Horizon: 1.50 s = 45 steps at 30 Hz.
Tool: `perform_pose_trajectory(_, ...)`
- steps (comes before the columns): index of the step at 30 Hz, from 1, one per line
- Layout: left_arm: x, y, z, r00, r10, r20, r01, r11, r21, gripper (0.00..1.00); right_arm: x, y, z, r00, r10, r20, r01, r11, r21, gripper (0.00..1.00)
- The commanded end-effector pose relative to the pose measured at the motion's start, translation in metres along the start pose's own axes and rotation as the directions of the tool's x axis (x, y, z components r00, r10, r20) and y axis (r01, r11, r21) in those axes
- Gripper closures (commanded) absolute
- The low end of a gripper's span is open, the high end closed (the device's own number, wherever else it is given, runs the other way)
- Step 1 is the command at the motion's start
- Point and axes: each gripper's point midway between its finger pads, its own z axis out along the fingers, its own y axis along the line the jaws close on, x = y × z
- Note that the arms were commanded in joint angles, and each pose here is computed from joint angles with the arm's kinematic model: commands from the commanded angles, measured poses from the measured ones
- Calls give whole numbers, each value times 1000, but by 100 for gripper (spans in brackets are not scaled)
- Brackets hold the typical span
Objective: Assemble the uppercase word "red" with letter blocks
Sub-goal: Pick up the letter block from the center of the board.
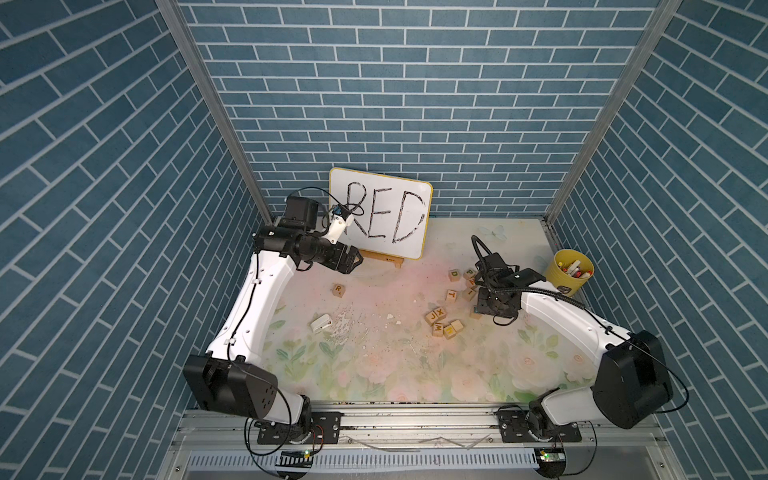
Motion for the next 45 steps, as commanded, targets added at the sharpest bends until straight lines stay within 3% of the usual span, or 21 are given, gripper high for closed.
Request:
perform_pose_trajectory(1, 7, -16, -1, 999, 43, -1, -43, 998, 41, 6, -1, 10, 11, 999, -6, -35, 5, 1000, -21, 51)
perform_pose_trajectory(6, 10, -26, -6, 998, 56, 3, -56, 998, 32, 1, -5, 19, 20, 999, -9, -48, 8, 999, -32, 52)
perform_pose_trajectory(45, 23, -40, 1, 996, 89, -10, -88, 995, 39, 1, -4, 33, 72, 989, -16, -144, 20, 1000, 24, 54)
